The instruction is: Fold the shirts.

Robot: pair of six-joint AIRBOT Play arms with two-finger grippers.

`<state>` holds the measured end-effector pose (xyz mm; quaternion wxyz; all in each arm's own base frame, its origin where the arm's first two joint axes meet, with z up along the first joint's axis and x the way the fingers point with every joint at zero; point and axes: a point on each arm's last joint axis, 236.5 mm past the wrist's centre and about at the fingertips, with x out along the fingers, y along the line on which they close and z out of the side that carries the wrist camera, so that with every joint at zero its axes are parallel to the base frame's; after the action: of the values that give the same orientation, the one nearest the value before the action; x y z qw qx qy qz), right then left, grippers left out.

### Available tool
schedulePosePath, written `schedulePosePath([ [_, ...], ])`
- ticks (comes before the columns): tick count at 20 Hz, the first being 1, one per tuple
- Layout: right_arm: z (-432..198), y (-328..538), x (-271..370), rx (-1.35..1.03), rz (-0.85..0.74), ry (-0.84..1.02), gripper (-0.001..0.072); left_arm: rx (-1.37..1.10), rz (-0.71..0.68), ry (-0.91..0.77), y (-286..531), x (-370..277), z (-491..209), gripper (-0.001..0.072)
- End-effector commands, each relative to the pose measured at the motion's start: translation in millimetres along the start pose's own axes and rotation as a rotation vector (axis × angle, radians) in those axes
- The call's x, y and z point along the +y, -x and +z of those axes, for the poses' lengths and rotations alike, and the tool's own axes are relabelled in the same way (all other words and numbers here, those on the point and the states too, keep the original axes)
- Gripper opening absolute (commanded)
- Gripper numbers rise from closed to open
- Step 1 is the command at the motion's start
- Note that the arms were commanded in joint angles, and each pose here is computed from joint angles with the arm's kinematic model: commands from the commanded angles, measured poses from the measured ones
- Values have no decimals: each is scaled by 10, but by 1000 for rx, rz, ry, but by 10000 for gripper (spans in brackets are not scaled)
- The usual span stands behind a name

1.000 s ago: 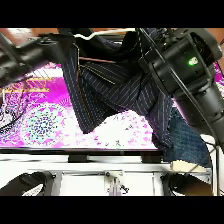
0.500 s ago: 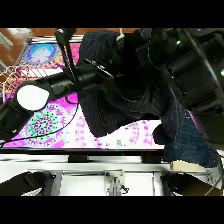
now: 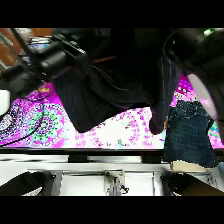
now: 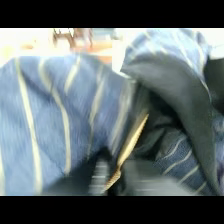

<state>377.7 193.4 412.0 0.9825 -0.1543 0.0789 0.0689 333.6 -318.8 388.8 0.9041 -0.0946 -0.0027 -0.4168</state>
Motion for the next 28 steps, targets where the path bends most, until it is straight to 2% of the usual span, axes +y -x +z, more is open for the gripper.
schedulePosePath([
  [1,212,69,13,-85,31,-44,108,-32,5,-26,239,-5,235,507],
  [2,233,72,54,-93,50,-52,108,-13,-10,-29,285,-54,219,546],
  [6,280,44,108,-116,59,-41,108,-17,-56,-60,608,-271,398,547],
  [10,237,-42,286,-105,97,3,109,-217,66,-243,749,-96,1054,545],
  [13,216,-99,367,-102,107,22,108,-250,90,-262,453,7,1180,544],
  [18,221,-141,330,-109,75,55,108,-40,35,-255,27,33,636,527],
  [20,228,-143,306,-112,66,61,109,97,-15,-257,101,-65,338,500],
  [23,226,-145,304,-111,64,57,108,272,-86,-268,383,-238,24,503],
  [25,235,-144,277,-115,53,60,108,280,-82,-301,608,-285,113,538],
  [28,234,-146,251,-114,42,63,108,200,32,-428,1031,-165,525,537],
])
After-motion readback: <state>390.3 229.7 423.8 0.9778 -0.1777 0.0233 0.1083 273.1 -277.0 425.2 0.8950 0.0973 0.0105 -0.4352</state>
